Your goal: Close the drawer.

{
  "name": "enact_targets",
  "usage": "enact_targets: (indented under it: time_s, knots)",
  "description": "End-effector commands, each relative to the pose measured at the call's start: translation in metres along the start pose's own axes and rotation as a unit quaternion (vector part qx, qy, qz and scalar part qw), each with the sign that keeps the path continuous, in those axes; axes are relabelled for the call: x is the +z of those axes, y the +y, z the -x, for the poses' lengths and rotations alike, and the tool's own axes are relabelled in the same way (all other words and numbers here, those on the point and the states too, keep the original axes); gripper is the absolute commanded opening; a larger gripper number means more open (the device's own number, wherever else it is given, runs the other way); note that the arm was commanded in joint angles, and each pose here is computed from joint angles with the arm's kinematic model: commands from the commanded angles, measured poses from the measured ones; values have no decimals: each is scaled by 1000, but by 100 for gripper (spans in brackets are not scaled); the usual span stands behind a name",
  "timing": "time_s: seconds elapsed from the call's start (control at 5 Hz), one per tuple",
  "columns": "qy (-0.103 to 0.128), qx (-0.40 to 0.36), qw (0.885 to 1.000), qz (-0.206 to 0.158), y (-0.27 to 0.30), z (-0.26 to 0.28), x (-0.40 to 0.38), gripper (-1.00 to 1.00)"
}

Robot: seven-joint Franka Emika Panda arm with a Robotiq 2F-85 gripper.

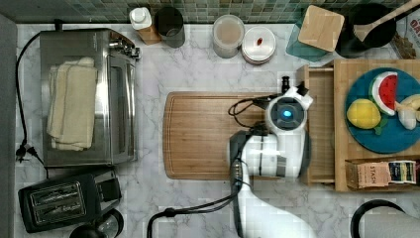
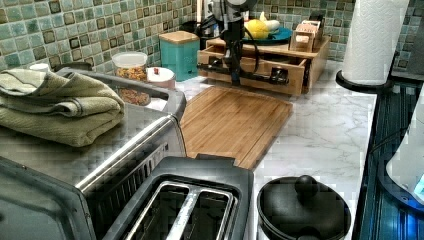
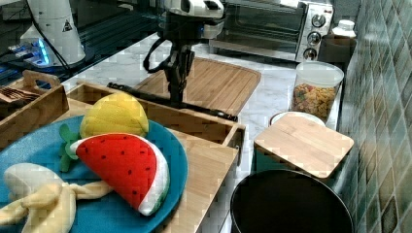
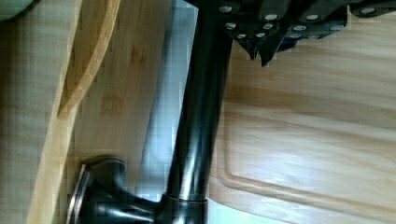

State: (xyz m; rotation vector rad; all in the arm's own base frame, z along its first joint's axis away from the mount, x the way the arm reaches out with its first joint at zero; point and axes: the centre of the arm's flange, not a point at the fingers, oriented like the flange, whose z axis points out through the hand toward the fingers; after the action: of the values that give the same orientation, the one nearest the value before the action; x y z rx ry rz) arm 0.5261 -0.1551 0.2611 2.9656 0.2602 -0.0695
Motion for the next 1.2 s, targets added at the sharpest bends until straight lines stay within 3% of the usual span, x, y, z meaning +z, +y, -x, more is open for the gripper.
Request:
enact_targets:
  time_s: [0.2, 0.4, 0.6, 1.2]
  knots:
    - [61, 63, 995, 45, 223, 55, -37, -100]
    - [47, 91, 993, 61, 242, 59, -43, -100]
    - [59, 95, 994, 15, 249, 64, -48, -100]
    - [59, 95, 994, 14, 249, 64, -48, -100]
